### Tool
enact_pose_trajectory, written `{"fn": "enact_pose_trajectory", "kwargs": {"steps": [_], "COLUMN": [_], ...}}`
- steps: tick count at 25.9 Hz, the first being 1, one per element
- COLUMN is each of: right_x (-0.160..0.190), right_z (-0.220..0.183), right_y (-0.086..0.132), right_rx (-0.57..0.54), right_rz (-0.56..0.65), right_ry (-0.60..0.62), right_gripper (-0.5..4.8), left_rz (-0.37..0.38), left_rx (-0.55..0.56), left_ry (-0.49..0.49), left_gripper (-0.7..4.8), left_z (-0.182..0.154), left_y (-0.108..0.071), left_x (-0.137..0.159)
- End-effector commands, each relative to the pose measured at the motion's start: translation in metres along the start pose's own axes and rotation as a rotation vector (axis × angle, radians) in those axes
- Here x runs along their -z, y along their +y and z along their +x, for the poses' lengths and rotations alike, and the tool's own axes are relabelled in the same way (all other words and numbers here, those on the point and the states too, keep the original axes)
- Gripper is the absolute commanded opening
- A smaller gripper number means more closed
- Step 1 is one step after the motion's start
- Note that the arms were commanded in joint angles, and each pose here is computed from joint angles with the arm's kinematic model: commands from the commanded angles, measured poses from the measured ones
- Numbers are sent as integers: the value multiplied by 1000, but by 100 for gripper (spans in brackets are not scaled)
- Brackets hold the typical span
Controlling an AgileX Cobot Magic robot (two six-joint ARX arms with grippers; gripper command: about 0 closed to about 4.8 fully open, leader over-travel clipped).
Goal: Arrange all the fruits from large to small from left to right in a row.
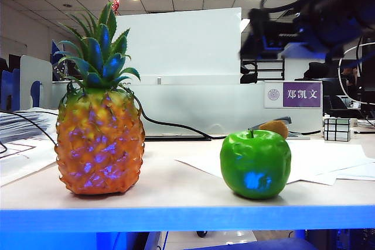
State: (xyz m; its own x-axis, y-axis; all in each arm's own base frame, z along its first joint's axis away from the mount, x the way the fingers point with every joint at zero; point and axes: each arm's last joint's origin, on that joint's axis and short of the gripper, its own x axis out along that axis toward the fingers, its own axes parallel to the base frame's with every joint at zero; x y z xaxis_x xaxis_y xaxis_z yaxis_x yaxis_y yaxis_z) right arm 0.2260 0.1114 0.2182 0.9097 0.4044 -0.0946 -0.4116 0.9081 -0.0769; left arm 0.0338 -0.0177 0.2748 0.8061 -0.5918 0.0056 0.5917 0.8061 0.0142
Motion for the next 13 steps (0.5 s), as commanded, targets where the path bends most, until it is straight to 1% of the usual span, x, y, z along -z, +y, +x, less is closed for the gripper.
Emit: {"fn": "enact_pose_trajectory", "kwargs": {"steps": [1,6,9,12,13], "right_x": [-12,-20,-21,-18,-15], "right_z": [20,64,88,112,128], "right_y": [-26,-66,-82,-98,-105], "right_rx": [77,183,214,240,249], "right_rz": [-7,5,11,7,-4], "right_ry": [-25,0,45,60,67], "right_gripper": [479,479,479,479,479], "left_rz": [11,12,12,11,11], "left_rx": [4,4,3,0,-9], "left_ry": [-10,-10,-10,-10,-9], "left_gripper": [274,274,274,274,274], "left_z": [0,0,0,0,0], "left_y": [0,0,0,0,0], "left_x": [-1,-1,-1,-1,-1]}}
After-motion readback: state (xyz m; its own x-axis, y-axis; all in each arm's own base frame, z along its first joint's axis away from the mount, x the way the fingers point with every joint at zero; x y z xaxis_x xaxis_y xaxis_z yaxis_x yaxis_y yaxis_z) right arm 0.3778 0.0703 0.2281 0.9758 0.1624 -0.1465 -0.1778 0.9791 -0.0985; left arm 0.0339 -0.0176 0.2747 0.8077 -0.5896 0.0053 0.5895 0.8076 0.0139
